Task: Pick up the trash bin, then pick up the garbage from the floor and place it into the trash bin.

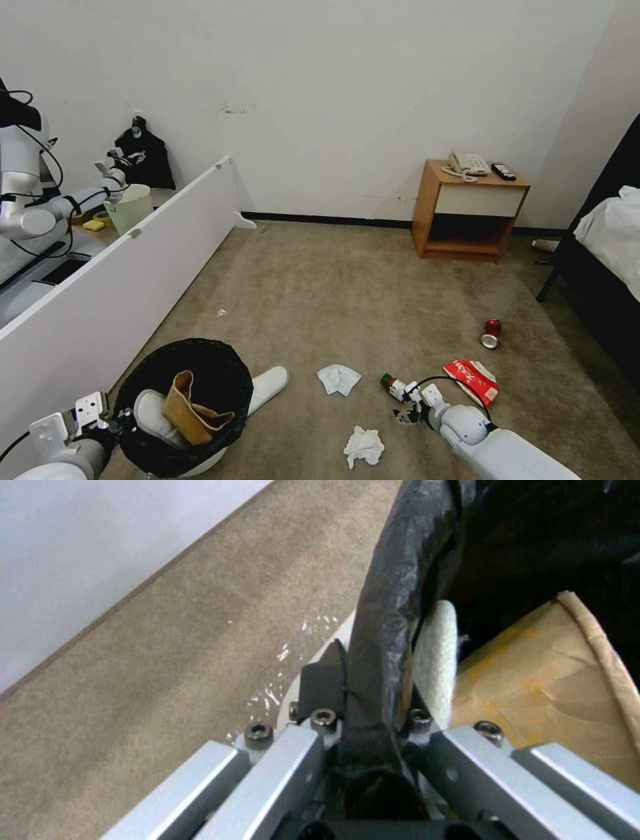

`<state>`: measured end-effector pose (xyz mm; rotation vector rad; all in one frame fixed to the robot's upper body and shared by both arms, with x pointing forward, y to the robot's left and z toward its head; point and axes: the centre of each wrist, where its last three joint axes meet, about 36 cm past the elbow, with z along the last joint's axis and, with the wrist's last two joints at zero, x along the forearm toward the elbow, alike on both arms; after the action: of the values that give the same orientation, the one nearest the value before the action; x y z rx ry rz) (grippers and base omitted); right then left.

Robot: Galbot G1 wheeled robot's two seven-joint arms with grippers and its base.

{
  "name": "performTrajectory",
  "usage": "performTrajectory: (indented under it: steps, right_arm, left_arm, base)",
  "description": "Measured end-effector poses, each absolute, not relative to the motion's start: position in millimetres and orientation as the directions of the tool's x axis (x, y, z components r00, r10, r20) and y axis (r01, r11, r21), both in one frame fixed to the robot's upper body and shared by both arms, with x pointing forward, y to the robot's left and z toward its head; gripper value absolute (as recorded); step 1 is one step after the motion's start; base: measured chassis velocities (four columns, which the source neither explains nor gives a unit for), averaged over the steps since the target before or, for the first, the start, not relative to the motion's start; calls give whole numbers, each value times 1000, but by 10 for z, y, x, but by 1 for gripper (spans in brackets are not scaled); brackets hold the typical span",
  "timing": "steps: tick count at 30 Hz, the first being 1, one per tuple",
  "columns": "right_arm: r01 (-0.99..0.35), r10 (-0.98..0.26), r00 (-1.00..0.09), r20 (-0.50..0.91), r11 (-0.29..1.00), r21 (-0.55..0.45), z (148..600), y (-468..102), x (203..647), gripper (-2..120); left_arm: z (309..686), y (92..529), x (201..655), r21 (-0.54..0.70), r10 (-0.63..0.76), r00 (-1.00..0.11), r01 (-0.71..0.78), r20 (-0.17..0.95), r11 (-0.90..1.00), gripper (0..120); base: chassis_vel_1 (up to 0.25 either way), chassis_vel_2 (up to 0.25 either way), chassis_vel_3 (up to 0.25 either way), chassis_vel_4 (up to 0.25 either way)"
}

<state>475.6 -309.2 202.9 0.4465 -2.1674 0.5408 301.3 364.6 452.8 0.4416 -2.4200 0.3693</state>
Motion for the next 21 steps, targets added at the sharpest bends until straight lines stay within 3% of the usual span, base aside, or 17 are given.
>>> performTrajectory:
  steps: [12, 15, 21]
  right_arm:
    - [-487, -119, -571, 813, 846, -218, 1941, -3128, 4606, 63]
    - [-486, -121, -572, 811, 847, -217, 1938, -3106, 4601, 50]
    - [-480, -114, -578, 808, 848, -224, 1941, -3108, 4603, 44]
  left_arm:
    - [4503, 3632, 3022, -155, -216, -735, -401, 643, 903, 1]
    - [4505, 3634, 3020, -154, -217, -735, -401, 643, 903, 1]
    - [4493, 3628, 3014, -153, -219, -732, -404, 645, 902, 1]
  base:
    - [0, 0, 0, 0]
    - [0, 0, 0, 0]
    - [0, 0, 0, 0]
